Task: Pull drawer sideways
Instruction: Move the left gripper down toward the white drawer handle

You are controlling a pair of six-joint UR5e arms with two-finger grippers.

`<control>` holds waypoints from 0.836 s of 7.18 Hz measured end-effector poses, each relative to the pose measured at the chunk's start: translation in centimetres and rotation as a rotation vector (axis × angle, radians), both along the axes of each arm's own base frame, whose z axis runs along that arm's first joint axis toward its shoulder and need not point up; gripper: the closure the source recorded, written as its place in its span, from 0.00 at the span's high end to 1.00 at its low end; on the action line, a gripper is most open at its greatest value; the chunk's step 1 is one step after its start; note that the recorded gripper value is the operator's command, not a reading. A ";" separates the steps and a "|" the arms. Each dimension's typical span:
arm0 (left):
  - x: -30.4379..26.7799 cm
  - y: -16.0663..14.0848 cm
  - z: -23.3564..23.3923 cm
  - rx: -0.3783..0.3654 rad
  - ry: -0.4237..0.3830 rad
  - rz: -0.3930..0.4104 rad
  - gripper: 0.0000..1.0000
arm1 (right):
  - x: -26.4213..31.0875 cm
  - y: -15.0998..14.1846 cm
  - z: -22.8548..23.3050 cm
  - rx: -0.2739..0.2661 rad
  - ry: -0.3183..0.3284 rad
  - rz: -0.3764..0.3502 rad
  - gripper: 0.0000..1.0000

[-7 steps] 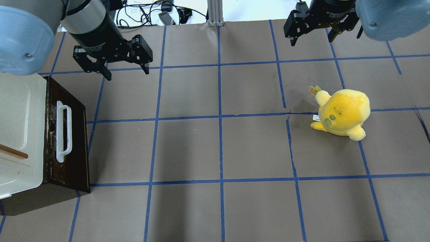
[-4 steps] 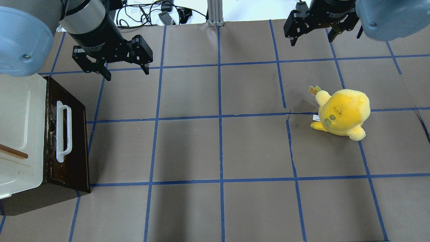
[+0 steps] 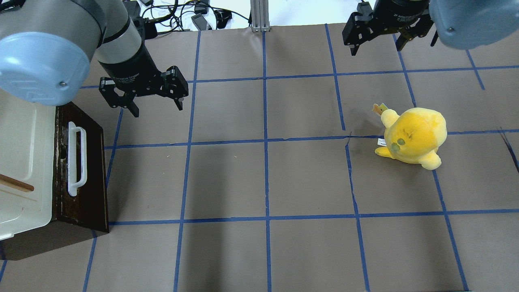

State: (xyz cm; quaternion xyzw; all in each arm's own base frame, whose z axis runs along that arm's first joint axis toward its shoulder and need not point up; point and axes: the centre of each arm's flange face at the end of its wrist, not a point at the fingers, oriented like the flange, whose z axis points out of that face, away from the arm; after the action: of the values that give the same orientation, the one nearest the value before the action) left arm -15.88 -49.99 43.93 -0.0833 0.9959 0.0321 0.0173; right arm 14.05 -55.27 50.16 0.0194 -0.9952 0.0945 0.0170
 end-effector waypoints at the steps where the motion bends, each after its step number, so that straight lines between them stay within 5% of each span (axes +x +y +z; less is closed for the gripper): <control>1: 0.5 -0.1 -1.8 0.031 -0.050 0.027 1.00 | 0.0 0.0 0.0 0.000 0.000 0.000 1.00; 6: 4.1 0.1 -12.4 0.228 -0.355 0.085 1.00 | 0.0 0.0 0.0 0.000 0.000 0.000 1.00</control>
State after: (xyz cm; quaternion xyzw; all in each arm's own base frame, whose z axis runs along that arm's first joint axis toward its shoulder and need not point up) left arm -11.78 -49.88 31.49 -0.1272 0.9627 0.1300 0.2003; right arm 14.05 -55.27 50.16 0.0194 -0.9952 0.0944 0.0171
